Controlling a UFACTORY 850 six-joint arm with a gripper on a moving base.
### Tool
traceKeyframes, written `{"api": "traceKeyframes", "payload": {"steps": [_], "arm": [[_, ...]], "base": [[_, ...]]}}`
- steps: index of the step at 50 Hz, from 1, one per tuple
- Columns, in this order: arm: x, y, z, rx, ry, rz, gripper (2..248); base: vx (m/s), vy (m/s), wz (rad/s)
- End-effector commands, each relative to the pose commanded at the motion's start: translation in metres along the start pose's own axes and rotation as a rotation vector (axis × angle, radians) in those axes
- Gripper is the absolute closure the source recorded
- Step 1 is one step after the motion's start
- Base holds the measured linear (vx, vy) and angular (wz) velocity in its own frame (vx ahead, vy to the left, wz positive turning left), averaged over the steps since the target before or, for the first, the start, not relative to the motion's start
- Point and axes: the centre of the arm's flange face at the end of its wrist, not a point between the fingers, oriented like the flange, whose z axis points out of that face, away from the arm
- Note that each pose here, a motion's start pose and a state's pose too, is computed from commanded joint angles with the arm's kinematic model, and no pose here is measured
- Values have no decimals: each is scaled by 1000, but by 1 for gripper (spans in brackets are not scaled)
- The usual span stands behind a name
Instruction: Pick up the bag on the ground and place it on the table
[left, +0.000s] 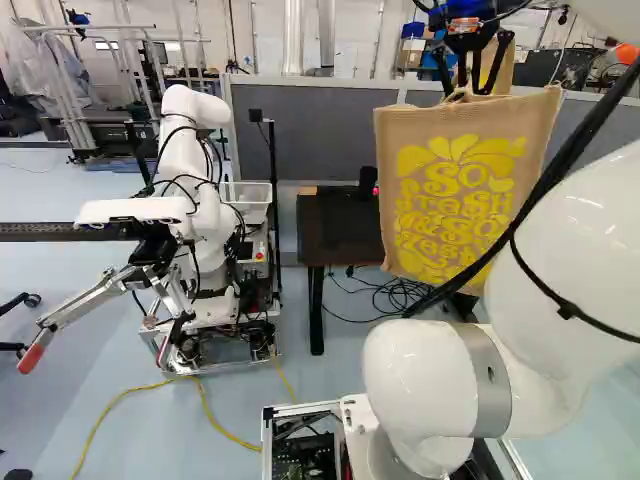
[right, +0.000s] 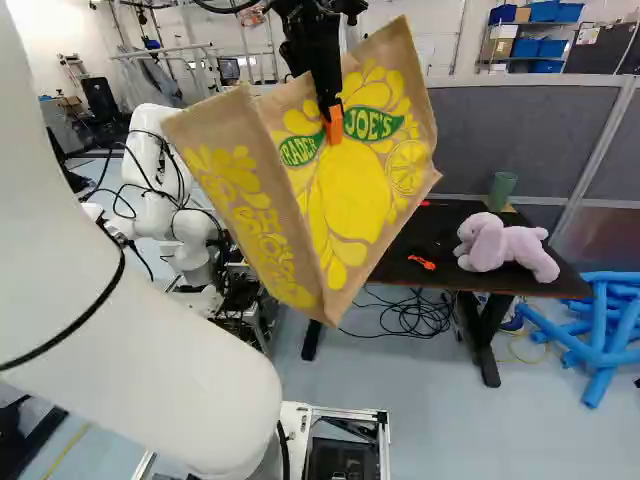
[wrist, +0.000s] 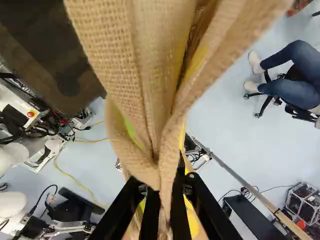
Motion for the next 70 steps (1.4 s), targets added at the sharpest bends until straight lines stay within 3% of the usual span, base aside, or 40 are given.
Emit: {"api": "traceKeyframes", "payload": {"steps": [38,70], "arm": [[2,-2,0,0,0,-2,228],[23,-29,-5,1,-1,-36,228]], "base": [[20,0,-3],[0,0,0]]}}
